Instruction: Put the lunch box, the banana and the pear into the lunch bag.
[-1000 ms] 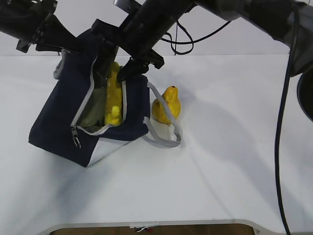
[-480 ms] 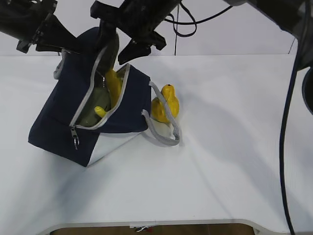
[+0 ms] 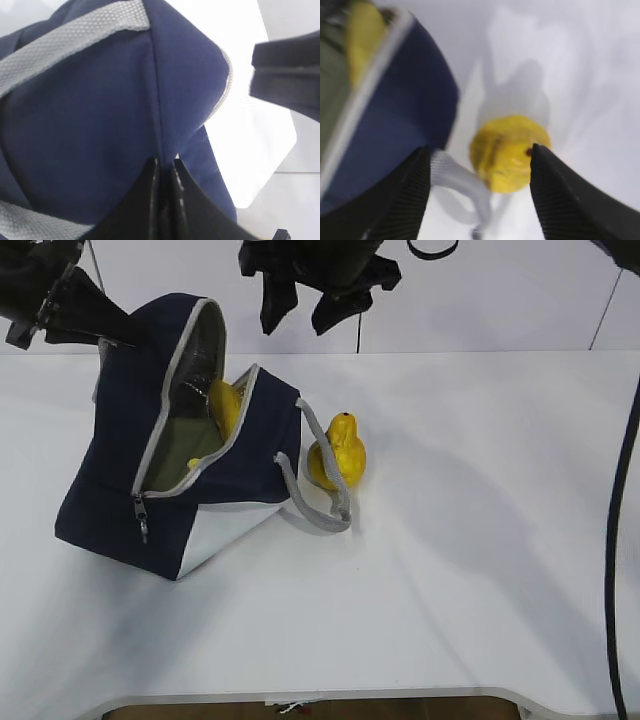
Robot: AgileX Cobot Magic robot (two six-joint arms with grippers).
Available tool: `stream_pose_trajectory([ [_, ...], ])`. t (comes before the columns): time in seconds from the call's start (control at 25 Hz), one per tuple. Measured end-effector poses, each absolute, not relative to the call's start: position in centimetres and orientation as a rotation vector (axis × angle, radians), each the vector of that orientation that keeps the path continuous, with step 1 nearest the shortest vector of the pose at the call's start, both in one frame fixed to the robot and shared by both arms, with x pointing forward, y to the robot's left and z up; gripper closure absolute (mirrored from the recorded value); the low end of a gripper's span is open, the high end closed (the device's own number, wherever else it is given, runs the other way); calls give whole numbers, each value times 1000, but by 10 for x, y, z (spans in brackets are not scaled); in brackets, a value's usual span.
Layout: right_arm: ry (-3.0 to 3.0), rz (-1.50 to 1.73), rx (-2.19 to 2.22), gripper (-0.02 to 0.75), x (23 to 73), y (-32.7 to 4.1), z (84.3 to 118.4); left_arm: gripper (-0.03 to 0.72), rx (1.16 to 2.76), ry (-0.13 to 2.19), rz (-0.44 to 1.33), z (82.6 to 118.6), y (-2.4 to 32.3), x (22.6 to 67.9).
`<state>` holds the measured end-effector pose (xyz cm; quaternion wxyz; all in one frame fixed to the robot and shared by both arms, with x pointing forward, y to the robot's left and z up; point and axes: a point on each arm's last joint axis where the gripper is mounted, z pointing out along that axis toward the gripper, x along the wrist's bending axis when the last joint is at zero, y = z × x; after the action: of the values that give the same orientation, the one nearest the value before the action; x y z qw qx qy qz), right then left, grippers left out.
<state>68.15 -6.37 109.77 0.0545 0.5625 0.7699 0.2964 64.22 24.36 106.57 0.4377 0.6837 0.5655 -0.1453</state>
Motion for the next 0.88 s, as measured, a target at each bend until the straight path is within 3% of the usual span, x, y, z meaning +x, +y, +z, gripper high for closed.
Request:
stream_pose_trajectory([
  [0.36, 2363, 531, 1722, 237, 685, -78, 1043, 688, 1703, 1404, -369, 1066, 243, 642],
  [0.88, 2322, 451, 1774, 237, 694, -91, 1025, 688, 1722, 1406, -366, 1065, 244, 641],
])
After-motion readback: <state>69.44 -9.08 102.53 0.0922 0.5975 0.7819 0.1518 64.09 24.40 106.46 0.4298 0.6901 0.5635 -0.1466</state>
